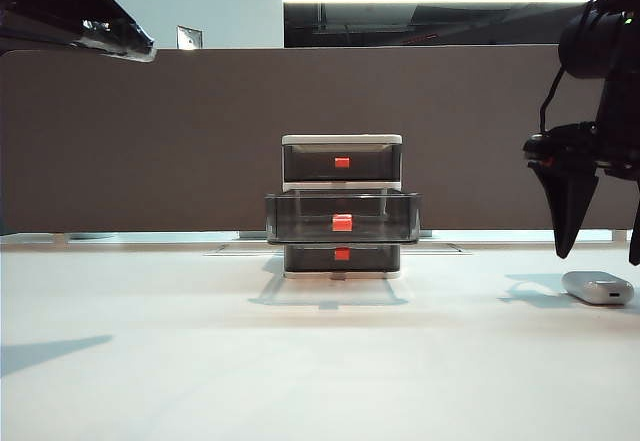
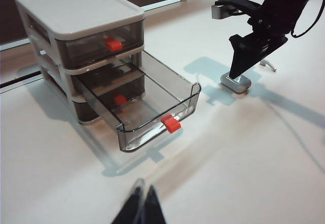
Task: Pick up the earphone case on the table, open the lid, insert the wireless earphone on the table into it, close the lid, put the earphone case into the second layer of the drawer, and finally close the drawer.
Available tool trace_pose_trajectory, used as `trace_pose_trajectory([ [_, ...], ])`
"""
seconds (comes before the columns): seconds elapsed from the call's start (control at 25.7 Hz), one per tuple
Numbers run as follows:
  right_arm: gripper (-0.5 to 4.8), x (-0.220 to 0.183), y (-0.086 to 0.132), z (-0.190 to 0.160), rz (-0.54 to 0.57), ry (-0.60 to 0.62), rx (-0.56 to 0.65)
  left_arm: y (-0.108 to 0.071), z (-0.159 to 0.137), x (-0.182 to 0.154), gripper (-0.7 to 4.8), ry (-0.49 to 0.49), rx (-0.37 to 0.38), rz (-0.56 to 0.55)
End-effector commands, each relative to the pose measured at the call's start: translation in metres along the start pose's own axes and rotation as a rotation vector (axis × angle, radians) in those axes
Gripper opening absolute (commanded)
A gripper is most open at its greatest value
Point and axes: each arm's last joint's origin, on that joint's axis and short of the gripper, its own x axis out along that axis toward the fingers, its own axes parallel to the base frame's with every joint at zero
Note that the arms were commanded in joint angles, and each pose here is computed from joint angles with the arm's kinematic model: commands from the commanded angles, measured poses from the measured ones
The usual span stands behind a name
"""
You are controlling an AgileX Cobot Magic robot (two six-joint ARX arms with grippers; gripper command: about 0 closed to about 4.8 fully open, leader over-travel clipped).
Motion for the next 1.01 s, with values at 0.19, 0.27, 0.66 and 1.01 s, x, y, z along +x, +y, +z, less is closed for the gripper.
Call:
trace_pose_trajectory([
  [0.19,3.87,0.011,-0.001,0.006,-0.009,-0.015,-0.006,0.0,0.003,-0.001,-0.06,-0.02,0.003,-0.003],
  [0.27,3.87,0.015,-0.002,0.007,-0.014,-0.007,-0.011,0.0,0.003,-0.001,-0.06,-0.02,0.003,-0.003],
  [0.66,3.87,0.031,-0.003,0.01,-0.022,0.012,-0.014,0.0,0.003,-0.001,-0.06,-0.019,0.002,-0.003],
  [1.01,2.98,0.035,-0.003,0.01,-0.02,0.022,-0.014,0.0,0.003,-0.001,-0.06,-0.019,0.002,-0.003],
])
